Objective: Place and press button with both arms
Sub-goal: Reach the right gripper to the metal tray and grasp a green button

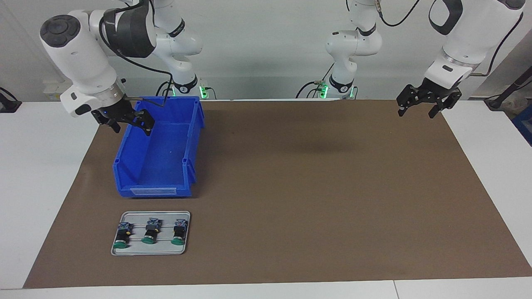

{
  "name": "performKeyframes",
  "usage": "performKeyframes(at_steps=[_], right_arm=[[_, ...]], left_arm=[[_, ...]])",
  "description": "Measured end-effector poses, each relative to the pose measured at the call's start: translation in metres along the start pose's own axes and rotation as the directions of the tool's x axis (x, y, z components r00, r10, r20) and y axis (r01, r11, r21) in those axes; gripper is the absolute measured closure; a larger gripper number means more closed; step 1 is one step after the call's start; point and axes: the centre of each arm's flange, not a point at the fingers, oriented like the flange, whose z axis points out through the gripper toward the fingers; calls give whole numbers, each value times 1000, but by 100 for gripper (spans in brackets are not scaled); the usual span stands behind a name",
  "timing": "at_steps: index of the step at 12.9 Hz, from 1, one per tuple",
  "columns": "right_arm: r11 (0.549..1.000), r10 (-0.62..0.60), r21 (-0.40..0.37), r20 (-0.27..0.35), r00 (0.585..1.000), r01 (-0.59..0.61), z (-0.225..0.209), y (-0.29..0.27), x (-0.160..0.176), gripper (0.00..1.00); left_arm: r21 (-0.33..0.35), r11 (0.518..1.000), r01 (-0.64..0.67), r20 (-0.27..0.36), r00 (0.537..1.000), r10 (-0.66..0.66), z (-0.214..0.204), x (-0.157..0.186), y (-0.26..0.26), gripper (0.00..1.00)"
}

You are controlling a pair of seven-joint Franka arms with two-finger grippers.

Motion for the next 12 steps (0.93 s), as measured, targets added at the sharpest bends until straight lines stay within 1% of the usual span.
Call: performKeyframes(at_steps=[2, 4, 5, 7, 10, 12], right_arm=[[1000, -8, 4, -5, 1000, 8, 0, -1, 1, 0], [999, -41, 10, -46, 998, 41, 1, -2, 6, 0], [999, -44, 11, -58, 997, 45, 9, -2, 9, 3], [999, -39, 15, -79, 996, 40, 43, 0, 26, 3], [999, -41, 23, -157, 987, 45, 107, -3, 74, 3], [999, -42, 24, -193, 980, 48, 142, -5, 95, 5]], left_arm=[[0, 1000, 0, 0, 1000, 0, 0, 0, 0, 0], [0, 1000, 0, 0, 1000, 0, 0, 0, 0, 0], [0, 1000, 0, 0, 1000, 0, 0, 0, 0, 0], [0, 1000, 0, 0, 1000, 0, 0, 0, 0, 0], [0, 1000, 0, 0, 1000, 0, 0, 0, 0, 0], [0, 1000, 0, 0, 1000, 0, 0, 0, 0, 0]])
